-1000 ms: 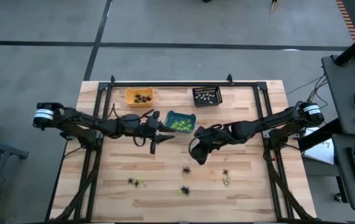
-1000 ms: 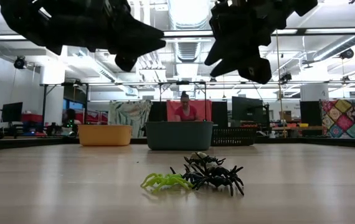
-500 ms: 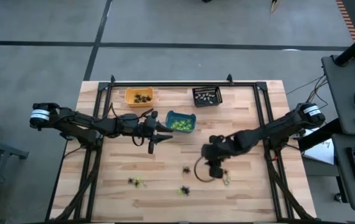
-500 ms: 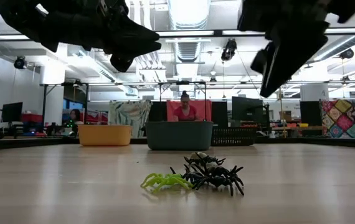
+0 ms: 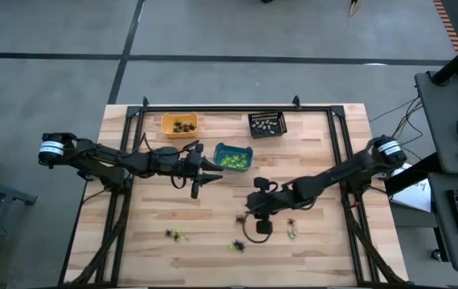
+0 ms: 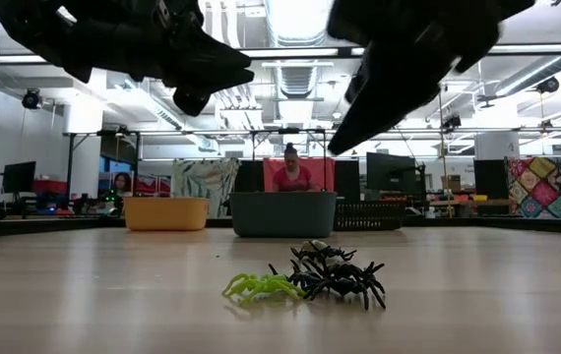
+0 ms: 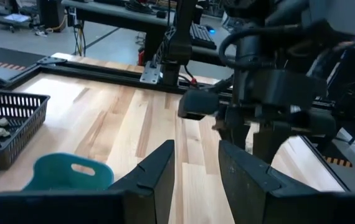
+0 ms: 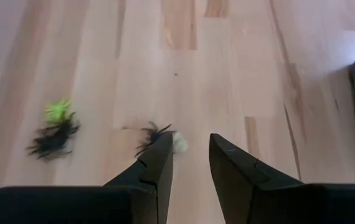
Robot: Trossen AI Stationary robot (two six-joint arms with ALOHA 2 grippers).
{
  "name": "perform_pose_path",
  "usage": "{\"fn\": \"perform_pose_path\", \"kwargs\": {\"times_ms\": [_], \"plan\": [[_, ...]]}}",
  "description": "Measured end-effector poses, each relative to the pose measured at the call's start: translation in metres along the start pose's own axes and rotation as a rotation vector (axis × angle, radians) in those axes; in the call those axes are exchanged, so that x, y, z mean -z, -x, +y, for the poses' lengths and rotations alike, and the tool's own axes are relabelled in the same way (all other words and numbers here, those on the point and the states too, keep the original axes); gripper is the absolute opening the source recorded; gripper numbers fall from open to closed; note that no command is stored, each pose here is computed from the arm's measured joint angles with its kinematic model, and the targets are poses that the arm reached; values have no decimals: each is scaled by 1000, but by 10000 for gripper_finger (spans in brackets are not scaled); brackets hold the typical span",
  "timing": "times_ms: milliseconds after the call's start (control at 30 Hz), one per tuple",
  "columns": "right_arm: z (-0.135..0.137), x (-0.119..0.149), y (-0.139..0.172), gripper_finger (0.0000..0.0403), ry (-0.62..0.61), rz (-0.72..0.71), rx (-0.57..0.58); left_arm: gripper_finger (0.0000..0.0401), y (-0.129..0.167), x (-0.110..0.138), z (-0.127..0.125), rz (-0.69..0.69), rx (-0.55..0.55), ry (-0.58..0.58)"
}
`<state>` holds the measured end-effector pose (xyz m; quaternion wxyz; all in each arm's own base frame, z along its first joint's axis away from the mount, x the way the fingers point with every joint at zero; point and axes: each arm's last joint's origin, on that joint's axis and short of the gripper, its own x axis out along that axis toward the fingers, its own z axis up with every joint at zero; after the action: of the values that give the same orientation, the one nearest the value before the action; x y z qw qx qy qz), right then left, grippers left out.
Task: Sort Halloween decoration
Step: Put the white skull toy into the black bin
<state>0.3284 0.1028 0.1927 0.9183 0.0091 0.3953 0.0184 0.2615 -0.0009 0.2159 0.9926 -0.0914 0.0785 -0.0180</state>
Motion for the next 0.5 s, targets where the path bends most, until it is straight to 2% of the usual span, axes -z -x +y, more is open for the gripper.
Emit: {"fn": "perform_pose_path", "kwargs": {"times_ms": [233,500], "plan": [[4,-6,-27,95,31,38,18,107,0,1,0,12,-2,7],[5,-6,-41,101,65,65,19,107,0,3,0,27,-5,7]]}}
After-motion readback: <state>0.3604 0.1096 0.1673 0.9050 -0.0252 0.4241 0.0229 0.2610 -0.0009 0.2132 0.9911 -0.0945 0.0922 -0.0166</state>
